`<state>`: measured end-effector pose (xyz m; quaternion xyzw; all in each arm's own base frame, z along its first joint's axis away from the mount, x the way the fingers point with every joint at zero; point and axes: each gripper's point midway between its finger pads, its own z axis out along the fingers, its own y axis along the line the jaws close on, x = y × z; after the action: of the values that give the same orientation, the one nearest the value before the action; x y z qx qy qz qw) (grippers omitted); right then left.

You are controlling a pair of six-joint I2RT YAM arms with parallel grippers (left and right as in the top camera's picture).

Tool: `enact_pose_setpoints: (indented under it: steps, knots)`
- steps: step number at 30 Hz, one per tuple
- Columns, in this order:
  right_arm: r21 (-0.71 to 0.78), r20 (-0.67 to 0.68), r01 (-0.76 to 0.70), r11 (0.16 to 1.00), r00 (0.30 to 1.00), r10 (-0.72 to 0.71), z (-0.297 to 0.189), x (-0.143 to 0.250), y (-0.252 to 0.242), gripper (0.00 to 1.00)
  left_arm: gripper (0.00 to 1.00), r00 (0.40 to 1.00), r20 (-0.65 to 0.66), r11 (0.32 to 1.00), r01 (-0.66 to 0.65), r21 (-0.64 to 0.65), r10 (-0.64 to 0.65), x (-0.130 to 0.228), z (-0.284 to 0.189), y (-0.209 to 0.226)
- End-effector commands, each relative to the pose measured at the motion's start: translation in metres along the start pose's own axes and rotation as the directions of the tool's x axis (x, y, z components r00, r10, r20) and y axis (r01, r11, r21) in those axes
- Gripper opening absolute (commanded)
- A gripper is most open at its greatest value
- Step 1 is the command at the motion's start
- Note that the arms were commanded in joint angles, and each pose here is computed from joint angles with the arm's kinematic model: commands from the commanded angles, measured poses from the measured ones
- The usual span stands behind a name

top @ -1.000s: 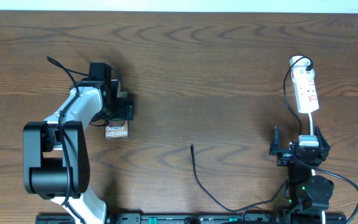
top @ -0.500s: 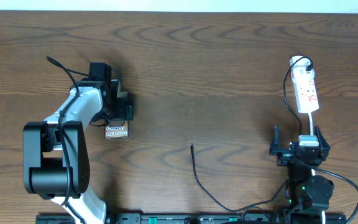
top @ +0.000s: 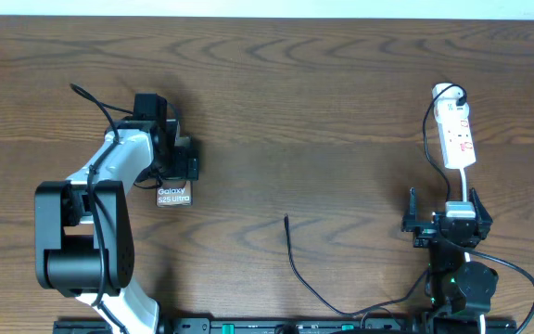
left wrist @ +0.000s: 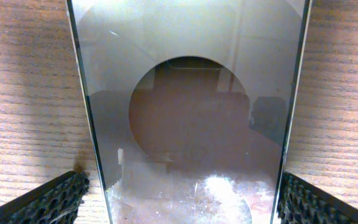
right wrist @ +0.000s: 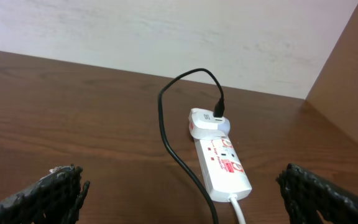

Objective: Plug charger to phone and switch on socket

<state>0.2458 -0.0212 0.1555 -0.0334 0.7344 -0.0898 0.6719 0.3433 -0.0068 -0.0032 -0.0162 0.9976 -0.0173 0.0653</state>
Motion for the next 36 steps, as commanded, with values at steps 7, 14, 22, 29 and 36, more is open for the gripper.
enact_pose_setpoints:
  steps: [7, 14, 22, 29, 36]
  knots:
    - [0.007, -0.002, 0.011, 1.0, 1.0, -0.011, -0.0002, 0.0007, -0.0007, 0.99, 0.99, 0.997, -0.078, 1.0, -0.001, 0.022, 0.003, 0.023, 0.014, -0.0031]
    - [0.007, -0.002, 0.011, 1.0, 1.0, -0.011, -0.0002, 0.0007, -0.0007, 0.99, 0.98, 0.997, -0.079, 1.0, -0.001, 0.022, 0.003, 0.0233, 0.014, -0.003]
    - [0.007, -0.002, 0.011, 1.0, 1.0, -0.011, -0.0002, 0.0007, -0.0007, 0.99, 0.99, 0.996, -0.088, 1.0, -0.003, -0.002, 0.002, 0.0255, 0.0138, 0.0012]
    - [0.007, -0.002, 0.011, 1.0, 1.0, -0.011, -0.0002, 0.0007, -0.0008, 0.99, 0.99, 0.996, -0.092, 1.0, -0.003, -0.012, 0.002, 0.0265, 0.0137, 0.0029]
    - [0.007, -0.002, 0.011, 1.0, 1.0, -0.011, -0.0002, 0.0007, -0.0007, 0.99, 0.99, 0.996, -0.089, 1.0, -0.003, -0.012, 0.002, 0.0257, 0.0138, 0.0029]
